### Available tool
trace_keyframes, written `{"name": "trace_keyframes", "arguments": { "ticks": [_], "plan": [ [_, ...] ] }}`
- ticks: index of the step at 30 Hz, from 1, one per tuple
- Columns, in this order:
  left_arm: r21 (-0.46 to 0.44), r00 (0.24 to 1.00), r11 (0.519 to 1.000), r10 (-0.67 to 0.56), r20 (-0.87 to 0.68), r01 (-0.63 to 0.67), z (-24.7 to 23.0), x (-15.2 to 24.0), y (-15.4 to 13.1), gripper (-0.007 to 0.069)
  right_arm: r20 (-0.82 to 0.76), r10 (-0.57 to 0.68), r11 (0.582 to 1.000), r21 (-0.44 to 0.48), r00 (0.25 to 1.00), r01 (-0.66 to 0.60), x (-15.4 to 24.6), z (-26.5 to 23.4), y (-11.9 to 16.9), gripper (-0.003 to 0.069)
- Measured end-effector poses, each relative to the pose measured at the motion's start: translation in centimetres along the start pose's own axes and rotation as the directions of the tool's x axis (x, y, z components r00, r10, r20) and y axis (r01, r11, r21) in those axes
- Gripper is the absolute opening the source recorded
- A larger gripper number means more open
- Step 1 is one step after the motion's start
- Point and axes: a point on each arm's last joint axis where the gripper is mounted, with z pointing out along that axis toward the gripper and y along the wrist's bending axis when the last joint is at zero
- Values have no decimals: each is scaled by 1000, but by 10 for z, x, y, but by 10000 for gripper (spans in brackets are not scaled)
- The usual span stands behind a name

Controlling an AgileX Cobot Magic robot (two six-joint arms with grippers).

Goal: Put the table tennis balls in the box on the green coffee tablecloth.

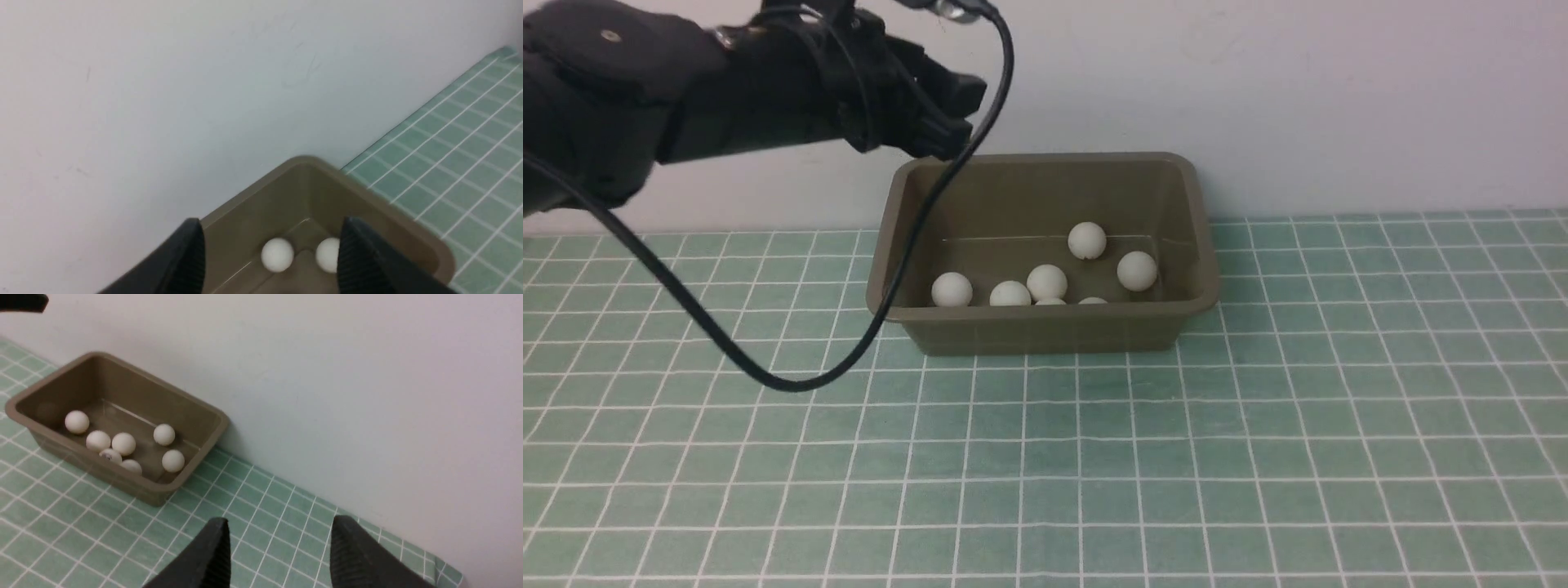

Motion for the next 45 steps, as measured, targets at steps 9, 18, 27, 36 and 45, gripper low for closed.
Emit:
{"name": "trace_keyframes", "arguments": {
  "ticks": [9,18,27,36,45],
  "plan": [
    [57,999,998,-31,9,31,-6,-4,-6,394,186,58,998,-47,981,-50,38,-61,4,318],
    [69,999,997,-32,6,31,-6,-4,-7,394,291,62,998,-22,955,-58,105,-43,28,318],
    [117,999,992,-48,-4,48,-6,-3,-12,394,473,88,996,-63,877,-66,172,32,67,318],
    [149,997,986,-74,-5,74,-7,-4,-15,394,439,215,975,-145,872,-168,200,63,84,318],
    [195,994,975,-107,-8,107,-8,-4,-19,394,291,320,945,-167,902,-282,221,76,90,318]
  ]
}}
